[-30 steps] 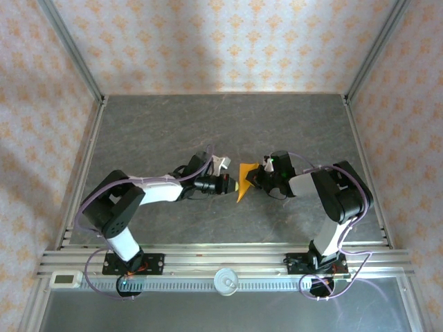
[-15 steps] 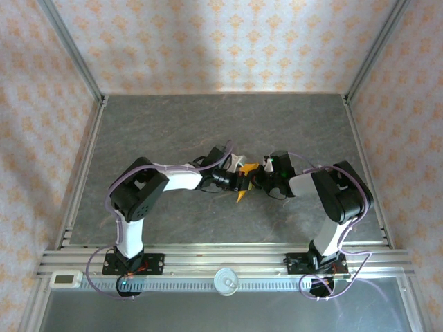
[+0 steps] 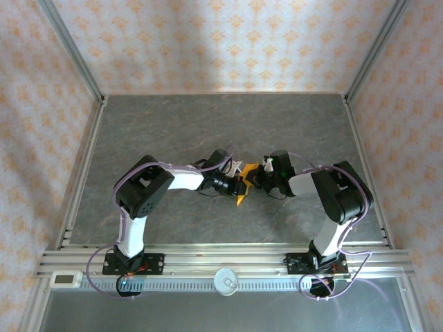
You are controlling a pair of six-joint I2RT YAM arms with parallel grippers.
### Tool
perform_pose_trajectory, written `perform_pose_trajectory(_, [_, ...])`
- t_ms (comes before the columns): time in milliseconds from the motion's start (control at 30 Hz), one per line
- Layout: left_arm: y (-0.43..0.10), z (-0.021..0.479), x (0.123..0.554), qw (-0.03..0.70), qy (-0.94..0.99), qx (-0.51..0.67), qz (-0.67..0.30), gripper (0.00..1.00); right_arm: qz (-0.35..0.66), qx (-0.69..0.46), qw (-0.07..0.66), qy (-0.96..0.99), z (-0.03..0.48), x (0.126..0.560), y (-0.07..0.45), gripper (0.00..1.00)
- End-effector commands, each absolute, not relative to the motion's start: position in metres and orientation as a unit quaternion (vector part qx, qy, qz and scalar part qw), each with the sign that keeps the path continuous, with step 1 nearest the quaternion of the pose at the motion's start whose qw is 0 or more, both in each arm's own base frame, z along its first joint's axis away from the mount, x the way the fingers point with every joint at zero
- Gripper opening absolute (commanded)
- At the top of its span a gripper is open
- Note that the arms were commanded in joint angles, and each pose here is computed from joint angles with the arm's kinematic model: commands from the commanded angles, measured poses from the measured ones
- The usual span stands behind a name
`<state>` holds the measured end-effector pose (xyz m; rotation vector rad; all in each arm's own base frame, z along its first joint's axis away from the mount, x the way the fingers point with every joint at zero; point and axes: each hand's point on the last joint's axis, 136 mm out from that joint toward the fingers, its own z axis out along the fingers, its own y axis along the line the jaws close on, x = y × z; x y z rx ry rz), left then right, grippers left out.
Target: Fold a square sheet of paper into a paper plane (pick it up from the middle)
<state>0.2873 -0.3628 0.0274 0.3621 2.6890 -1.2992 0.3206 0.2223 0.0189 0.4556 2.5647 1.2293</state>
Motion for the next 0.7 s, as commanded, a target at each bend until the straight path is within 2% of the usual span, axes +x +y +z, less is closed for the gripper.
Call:
perform_pose_trajectory(0, [-0.36, 0.017, 0.271, 0.052, 0.897, 0.127, -0.42, 0.04, 0.298, 0.203, 0.1, 0.927, -0.045, 0.297, 0.186, 0.0])
perform_pose_trajectory(367, [-0.354, 0.018, 0.25, 0.047, 0.895, 0.126, -0.426, 0.06, 0.281, 0.205, 0.098, 0.933, -0.05, 0.294, 0.181, 0.0])
perform_pose_trajectory(667, [-0.347, 0.039, 0.232, 0.057, 0.883, 0.143, -0.444, 0.1, 0.278, 0.205, 0.098, 0.933, -0.051, 0.294, 0.18, 0.0])
